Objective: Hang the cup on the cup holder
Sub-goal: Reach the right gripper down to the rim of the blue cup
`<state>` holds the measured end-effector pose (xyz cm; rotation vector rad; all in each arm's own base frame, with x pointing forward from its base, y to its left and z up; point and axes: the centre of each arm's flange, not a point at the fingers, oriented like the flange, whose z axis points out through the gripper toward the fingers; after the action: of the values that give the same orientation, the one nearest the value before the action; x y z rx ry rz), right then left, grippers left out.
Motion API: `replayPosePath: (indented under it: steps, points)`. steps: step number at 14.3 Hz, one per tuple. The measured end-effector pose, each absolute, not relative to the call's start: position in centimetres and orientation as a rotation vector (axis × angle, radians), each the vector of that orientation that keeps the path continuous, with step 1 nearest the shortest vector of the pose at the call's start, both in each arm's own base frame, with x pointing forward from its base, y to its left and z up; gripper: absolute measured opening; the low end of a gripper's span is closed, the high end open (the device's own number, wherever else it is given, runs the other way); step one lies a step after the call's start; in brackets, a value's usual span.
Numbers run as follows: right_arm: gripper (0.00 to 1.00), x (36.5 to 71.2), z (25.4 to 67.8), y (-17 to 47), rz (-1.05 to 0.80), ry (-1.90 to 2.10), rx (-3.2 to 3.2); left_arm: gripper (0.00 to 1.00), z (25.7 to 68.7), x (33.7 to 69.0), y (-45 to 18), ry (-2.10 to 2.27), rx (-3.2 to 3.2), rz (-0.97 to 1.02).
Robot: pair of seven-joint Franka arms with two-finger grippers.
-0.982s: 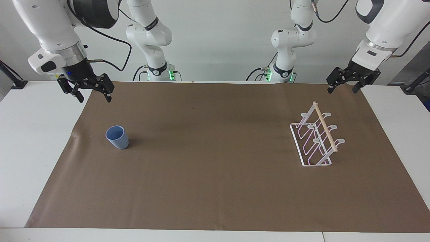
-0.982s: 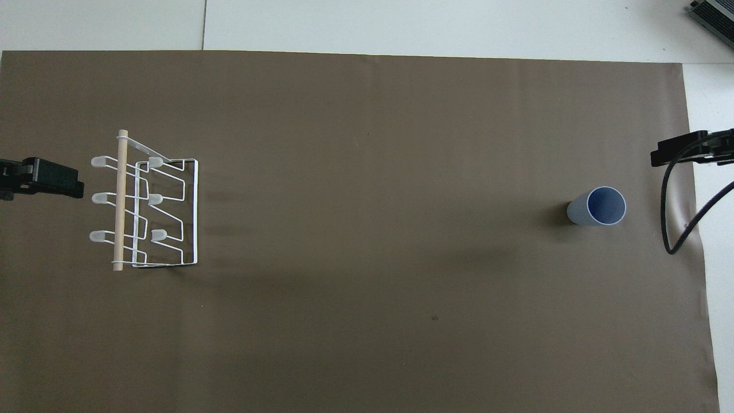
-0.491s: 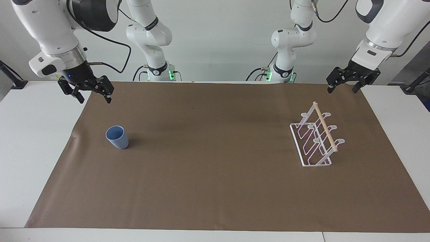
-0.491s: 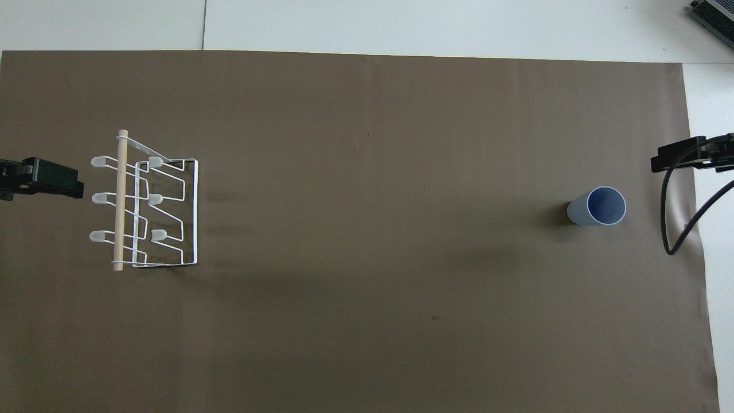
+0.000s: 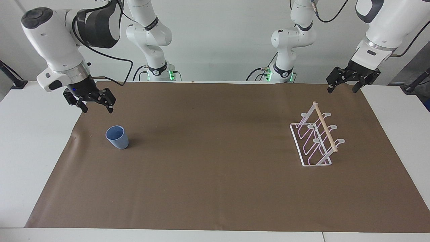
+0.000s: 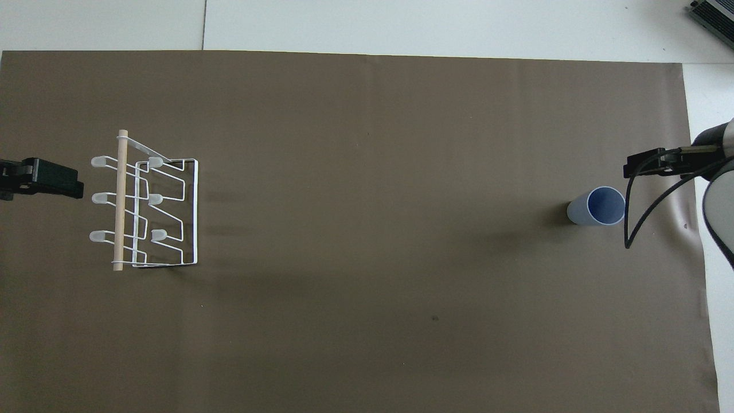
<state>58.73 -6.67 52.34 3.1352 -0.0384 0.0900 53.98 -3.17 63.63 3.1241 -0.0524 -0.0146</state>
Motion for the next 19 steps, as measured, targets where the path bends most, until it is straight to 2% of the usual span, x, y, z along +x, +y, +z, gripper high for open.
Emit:
replayPosePath:
  steps: [4,6,12,19]
  points:
    - [1.0,58.7,45.5,-6.9,0.124,-0.043,3.133,1.0,63.5,54.0,-3.2,-0.052,3.124,-0.018]
    - [1.0,58.3,43.6,-6.9,0.111,-0.012,3.133,1.0,63.4,54.0,-3.2,-0.053,3.124,-0.021]
    - [1.0,57.3,41.6,-10.3,0.136,0.112,3.117,1.0,63.6,53.8,-3.2,-0.053,3.125,-0.016]
    - [1.0,56.4,38.7,-10.1,0.169,0.123,3.11,1.0,63.6,53.7,-3.2,-0.053,3.125,-0.018]
